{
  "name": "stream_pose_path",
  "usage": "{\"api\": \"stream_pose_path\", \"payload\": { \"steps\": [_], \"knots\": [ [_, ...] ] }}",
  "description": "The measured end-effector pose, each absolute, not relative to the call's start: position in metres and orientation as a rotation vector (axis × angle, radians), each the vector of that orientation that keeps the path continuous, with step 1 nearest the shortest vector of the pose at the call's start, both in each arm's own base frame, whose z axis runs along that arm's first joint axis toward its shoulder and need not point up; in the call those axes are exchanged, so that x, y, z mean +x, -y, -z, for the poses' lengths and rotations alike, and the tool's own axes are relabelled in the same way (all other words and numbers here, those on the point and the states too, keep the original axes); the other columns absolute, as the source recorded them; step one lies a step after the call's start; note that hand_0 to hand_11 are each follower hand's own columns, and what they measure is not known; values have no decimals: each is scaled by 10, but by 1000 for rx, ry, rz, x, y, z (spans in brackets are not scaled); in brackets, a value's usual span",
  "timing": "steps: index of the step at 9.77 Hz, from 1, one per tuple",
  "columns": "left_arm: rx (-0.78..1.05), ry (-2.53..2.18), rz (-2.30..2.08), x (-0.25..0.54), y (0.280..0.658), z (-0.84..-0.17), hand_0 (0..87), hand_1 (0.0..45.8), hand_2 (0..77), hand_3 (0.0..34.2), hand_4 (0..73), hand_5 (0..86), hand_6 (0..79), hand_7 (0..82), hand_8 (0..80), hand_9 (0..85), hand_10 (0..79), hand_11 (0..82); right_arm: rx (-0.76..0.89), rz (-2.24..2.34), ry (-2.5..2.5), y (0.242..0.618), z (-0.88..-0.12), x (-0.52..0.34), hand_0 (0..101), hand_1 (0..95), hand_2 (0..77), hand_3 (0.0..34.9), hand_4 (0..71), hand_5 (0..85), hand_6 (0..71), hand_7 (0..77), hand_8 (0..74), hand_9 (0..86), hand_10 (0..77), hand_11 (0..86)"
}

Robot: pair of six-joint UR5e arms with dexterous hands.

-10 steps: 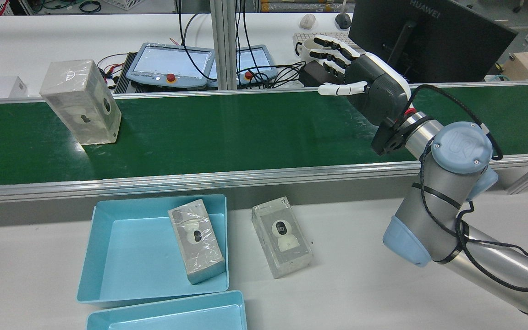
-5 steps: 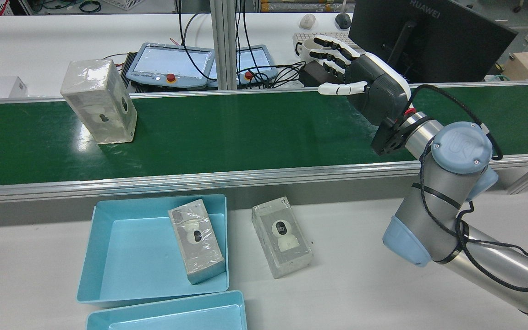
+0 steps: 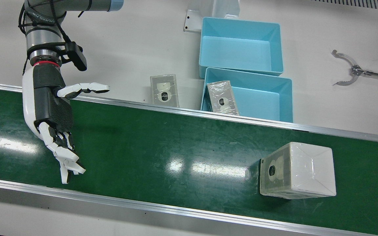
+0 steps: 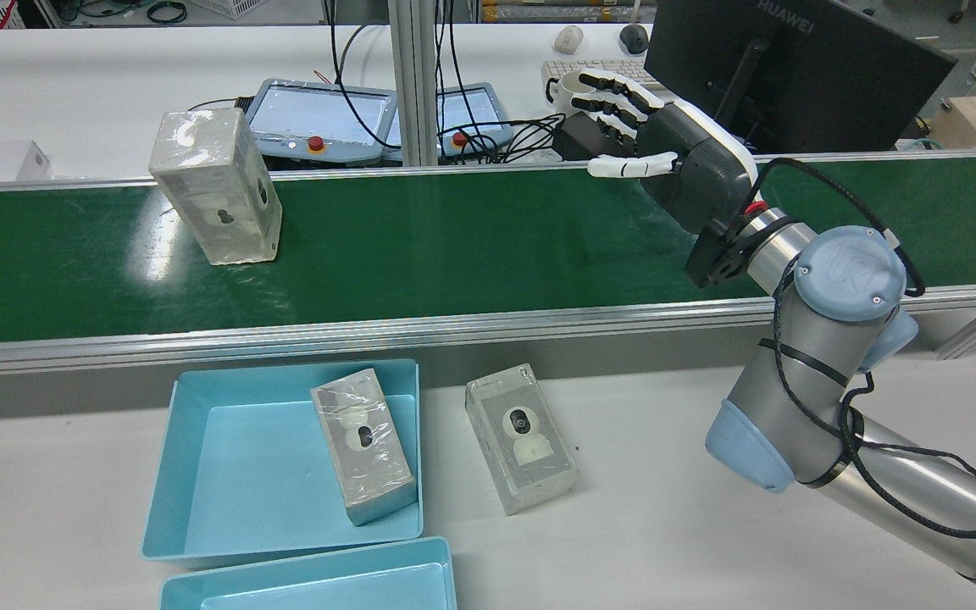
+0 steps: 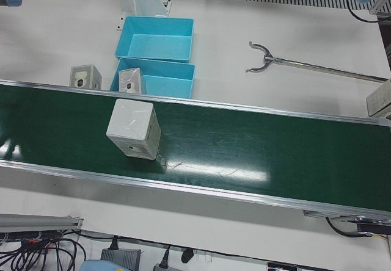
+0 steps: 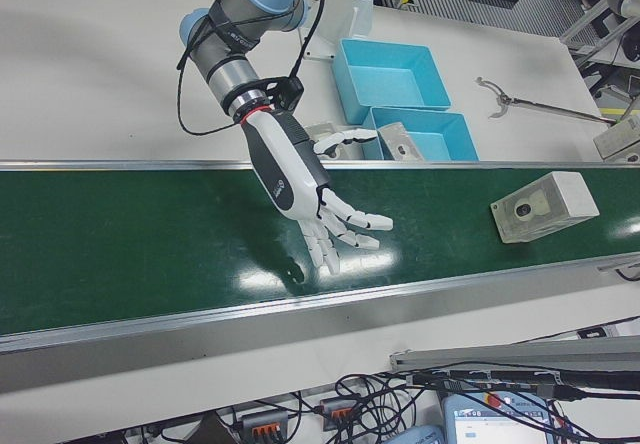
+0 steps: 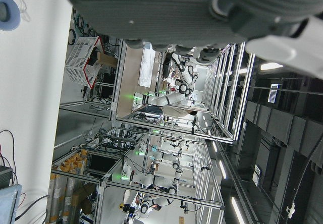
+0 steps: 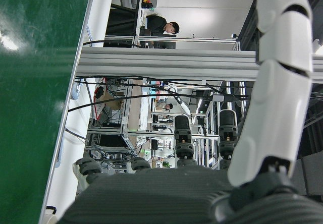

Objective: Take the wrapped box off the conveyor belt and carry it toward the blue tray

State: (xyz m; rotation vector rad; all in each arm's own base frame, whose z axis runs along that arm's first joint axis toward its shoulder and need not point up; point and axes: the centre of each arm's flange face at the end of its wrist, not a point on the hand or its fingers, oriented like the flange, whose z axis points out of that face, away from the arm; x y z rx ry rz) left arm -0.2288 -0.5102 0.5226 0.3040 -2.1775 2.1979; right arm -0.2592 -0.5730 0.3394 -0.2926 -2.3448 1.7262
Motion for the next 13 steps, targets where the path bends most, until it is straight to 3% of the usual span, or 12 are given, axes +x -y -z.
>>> {"api": "stream_pose_path", "payload": {
  "steps": [13],
  "knots": [
    [304,2177,-2198,-229,510,-523,0,0,11,0,0,5,0,5,5,0,5,0,-295,-1714,2362,589,-319,-272,428,109,169,300,147,240,0,229,0,33,22,38]
  ]
}}
